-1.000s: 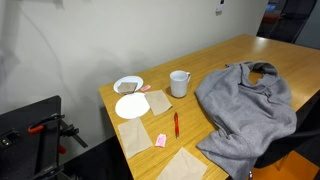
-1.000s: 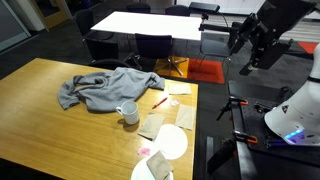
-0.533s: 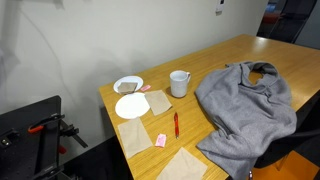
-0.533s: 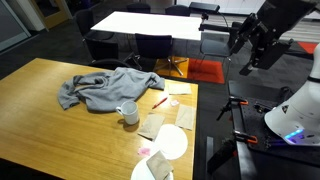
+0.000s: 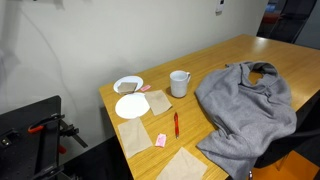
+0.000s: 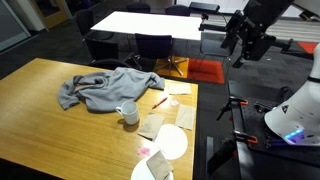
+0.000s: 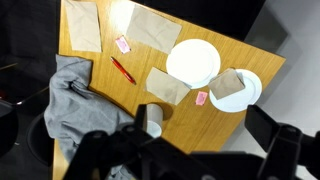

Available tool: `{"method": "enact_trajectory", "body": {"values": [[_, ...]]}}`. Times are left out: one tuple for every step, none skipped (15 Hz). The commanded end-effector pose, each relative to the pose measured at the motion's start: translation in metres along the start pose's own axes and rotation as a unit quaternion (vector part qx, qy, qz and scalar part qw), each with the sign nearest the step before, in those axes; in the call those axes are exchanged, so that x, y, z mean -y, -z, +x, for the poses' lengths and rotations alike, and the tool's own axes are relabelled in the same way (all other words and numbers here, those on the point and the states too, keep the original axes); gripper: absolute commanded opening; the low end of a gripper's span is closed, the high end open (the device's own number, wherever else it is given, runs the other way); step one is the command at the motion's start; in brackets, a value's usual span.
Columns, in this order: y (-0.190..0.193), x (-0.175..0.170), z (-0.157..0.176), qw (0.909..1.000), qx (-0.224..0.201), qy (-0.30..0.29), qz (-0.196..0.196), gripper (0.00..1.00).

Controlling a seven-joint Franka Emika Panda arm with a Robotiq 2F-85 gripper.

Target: Pick up the pen from the table and put it in the white mug cup.

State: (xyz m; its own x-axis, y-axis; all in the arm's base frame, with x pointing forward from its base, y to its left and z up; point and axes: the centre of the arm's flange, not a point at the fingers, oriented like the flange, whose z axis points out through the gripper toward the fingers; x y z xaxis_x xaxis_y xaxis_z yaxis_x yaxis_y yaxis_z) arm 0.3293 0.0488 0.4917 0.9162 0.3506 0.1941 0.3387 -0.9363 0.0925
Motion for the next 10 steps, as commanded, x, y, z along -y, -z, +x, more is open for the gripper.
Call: {"method": "enact_trajectory", "body": {"values": [[-0.018, -0.037, 0.023, 0.9976, 0.008, 0.069, 0.006, 1.0], [-0.024, -0.045, 0.025, 0.9963, 0.008, 0.086, 0.003, 1.0], [-0.032, -0.052, 0.027, 0.9946, 0.006, 0.103, -0.003, 1.0], [-0.037, -0.059, 0.03, 0.993, 0.005, 0.118, -0.008, 1.0], [-0.045, -0.065, 0.032, 0.9911, 0.005, 0.133, -0.013, 1.0], [-0.053, -0.07, 0.035, 0.9892, 0.004, 0.146, -0.014, 1.0], [-0.061, -0.076, 0.038, 0.9875, 0.006, 0.157, -0.016, 1.0], [-0.067, -0.08, 0.041, 0.986, 0.007, 0.166, -0.018, 1.0], [-0.076, -0.087, 0.045, 0.9839, 0.011, 0.178, -0.018, 1.0], [-0.084, -0.093, 0.048, 0.9819, 0.014, 0.188, -0.019, 1.0]]}}
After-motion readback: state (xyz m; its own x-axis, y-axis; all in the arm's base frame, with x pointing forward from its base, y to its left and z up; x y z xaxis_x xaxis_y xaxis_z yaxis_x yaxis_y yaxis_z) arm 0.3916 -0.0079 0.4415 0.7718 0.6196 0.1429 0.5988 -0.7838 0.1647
